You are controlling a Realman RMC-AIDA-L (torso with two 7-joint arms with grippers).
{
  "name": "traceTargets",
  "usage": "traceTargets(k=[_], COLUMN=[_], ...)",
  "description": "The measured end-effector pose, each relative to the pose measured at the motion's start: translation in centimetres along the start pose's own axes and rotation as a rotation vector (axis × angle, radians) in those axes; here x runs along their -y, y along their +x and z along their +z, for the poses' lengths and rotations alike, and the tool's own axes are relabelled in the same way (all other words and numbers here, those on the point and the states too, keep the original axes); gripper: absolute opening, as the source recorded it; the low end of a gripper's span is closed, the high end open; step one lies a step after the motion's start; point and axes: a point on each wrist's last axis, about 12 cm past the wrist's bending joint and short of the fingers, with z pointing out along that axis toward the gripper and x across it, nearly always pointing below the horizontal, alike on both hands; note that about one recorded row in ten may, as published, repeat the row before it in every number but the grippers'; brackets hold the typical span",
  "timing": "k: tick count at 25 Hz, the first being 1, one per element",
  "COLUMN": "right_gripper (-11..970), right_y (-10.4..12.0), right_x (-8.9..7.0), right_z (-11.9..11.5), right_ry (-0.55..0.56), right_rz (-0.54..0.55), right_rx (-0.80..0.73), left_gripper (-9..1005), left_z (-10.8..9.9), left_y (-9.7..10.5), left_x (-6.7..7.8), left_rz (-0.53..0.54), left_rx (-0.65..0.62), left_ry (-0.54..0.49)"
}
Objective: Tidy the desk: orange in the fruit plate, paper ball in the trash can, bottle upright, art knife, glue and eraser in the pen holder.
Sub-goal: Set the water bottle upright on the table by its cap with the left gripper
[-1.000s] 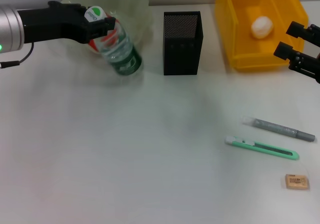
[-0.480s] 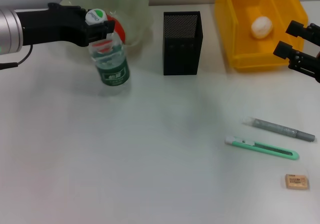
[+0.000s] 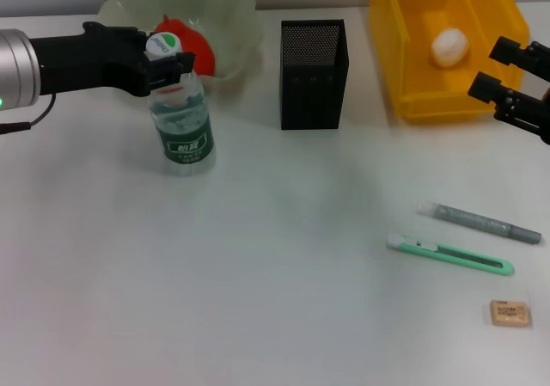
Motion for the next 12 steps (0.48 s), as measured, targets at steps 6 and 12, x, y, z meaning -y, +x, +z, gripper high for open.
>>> traceTargets(k=[6, 12], right_gripper=[741, 741], right_y=[0.06, -0.05], right_x=[-0.08, -0.22], right_z=[0.08, 0.06], right_ry=[-0.002, -0.012], right_rz=[0.002, 0.001], right_rx=[0.002, 0.012], left_gripper=[555, 568], left_z=[-0.28, -0.38], left_y=[0.28, 0.51], left_x=[-0.51, -0.95], left_rz=[-0.035, -0.078], left_rx=[0.020, 0.044], left_ry=[-0.017, -0.019])
